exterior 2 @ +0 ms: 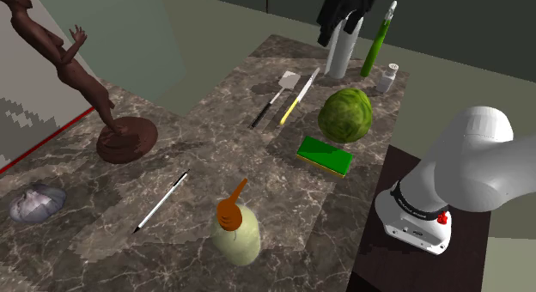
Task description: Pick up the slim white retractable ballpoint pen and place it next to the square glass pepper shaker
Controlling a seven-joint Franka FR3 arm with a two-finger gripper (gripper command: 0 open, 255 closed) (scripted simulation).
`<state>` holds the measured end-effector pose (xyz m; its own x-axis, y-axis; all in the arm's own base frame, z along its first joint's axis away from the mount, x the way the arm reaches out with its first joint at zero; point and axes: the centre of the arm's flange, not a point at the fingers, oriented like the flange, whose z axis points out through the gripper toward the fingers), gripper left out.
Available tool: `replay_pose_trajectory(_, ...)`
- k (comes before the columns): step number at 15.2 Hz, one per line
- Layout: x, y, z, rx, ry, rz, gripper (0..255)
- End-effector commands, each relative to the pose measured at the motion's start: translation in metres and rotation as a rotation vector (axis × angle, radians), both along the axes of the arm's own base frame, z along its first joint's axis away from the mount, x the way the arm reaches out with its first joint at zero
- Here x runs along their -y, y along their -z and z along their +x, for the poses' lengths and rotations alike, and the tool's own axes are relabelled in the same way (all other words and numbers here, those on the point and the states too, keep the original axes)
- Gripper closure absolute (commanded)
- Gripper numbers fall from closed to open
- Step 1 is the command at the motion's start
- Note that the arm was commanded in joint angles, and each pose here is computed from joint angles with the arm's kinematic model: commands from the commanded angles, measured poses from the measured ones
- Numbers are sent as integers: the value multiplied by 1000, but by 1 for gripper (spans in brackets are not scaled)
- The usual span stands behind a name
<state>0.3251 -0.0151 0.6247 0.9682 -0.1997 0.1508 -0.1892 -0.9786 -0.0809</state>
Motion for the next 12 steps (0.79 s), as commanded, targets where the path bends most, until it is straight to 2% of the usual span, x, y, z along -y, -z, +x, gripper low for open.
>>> replay_pose_trajectory(1, 0, 0, 0, 0, 0, 0, 0)
replay_pose_trajectory(12, -116, 74, 36, -120, 379, 84, 0)
